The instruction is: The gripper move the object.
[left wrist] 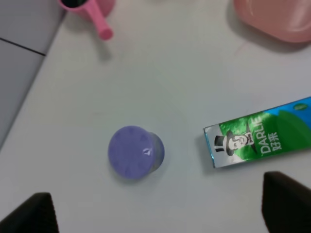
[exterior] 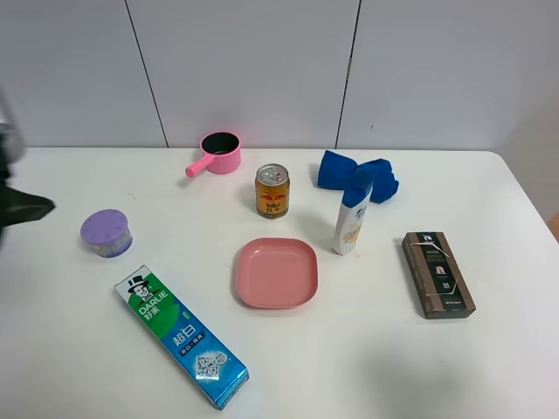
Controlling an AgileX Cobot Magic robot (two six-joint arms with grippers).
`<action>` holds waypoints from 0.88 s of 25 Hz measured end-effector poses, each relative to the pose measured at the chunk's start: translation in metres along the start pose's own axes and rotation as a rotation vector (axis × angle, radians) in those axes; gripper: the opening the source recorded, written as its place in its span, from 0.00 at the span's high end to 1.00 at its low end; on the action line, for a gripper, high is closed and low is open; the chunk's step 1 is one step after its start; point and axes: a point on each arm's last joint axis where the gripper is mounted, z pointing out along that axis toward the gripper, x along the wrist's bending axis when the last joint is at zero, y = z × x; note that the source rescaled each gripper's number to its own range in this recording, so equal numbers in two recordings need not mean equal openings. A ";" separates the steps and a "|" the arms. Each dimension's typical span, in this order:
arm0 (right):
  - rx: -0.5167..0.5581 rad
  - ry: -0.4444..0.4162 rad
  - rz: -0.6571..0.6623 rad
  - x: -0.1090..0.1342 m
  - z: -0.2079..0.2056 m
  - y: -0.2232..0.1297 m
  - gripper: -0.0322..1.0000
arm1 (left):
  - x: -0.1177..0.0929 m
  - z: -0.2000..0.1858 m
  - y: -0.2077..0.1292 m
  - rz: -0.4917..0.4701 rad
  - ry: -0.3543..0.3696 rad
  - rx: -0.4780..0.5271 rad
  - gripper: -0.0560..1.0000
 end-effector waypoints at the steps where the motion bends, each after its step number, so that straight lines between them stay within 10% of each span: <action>1: 0.000 0.000 0.000 0.000 0.000 0.000 0.00 | 0.000 -0.014 -0.008 -0.018 0.016 -0.021 0.10; 12: 0.000 0.000 0.000 0.000 0.000 0.000 0.00 | -0.015 -0.115 -0.090 -0.162 0.224 -0.280 0.10; 22: 0.000 0.000 0.000 0.000 0.000 0.000 0.00 | -0.069 -0.153 -0.111 -0.285 0.407 -0.342 0.10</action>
